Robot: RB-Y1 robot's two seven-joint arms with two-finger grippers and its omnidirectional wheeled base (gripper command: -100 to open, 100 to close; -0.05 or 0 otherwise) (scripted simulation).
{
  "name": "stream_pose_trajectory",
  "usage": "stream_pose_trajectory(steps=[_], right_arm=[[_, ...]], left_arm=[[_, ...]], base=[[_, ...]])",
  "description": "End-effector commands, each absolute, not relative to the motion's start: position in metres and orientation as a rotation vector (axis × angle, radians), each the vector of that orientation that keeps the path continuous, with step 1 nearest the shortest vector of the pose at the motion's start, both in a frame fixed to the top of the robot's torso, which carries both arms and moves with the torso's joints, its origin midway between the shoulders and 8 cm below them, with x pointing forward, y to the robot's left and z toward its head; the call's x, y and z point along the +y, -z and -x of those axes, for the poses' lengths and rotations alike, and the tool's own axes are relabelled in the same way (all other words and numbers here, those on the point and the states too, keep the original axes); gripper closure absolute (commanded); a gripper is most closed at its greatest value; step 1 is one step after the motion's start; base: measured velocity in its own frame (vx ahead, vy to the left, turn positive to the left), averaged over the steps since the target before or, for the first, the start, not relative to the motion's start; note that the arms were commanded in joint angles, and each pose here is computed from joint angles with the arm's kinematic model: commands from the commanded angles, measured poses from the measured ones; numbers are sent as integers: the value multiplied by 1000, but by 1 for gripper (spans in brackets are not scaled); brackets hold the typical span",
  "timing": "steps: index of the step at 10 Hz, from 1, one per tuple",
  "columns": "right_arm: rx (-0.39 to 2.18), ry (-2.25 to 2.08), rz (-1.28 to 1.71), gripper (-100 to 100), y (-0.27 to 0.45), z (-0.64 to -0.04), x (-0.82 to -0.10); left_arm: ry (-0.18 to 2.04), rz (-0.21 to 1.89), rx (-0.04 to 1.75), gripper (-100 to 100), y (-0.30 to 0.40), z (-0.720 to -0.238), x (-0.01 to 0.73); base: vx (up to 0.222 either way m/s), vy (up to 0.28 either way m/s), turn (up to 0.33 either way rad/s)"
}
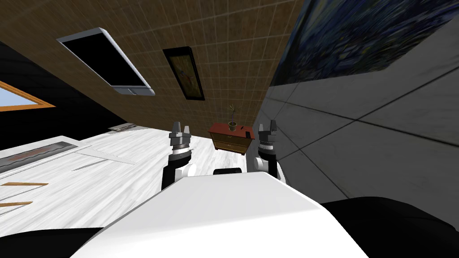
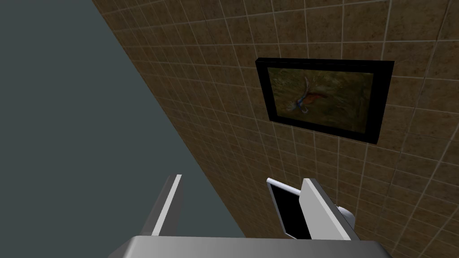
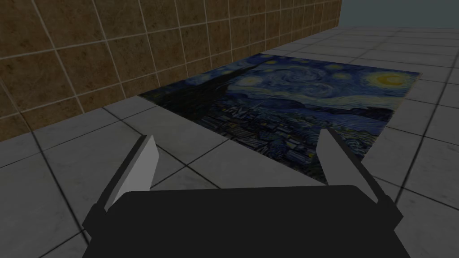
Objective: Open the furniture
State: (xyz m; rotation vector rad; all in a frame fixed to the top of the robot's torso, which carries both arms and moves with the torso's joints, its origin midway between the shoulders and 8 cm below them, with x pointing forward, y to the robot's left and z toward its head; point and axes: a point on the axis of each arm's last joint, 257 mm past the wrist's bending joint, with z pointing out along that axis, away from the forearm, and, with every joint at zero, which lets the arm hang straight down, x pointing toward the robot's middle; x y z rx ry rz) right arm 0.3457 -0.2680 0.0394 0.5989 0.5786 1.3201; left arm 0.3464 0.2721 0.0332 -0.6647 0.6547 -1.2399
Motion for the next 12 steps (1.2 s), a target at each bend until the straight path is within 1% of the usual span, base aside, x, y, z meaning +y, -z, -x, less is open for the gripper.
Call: stream_pose_trajectory(steps=[1, 9, 10, 12], right_arm=[[579, -1320, -599, 0, -39, -346, -268], [578, -1320, -599, 0, -40, -346, -268], [641, -1300, -580, -100, -32, -354, -262], [758, -1247, -554, -100, -14, -370, -252]], left_arm=[[1240, 665, 655, 0, -33, -346, 272], [1240, 664, 654, 0, -33, -346, 272], [1240, 664, 654, 0, -33, -346, 272], [1240, 665, 655, 0, -33, -346, 272]], base=[[0, 0, 0], [0, 0, 0], [17, 12, 2], [35, 27, 3]])
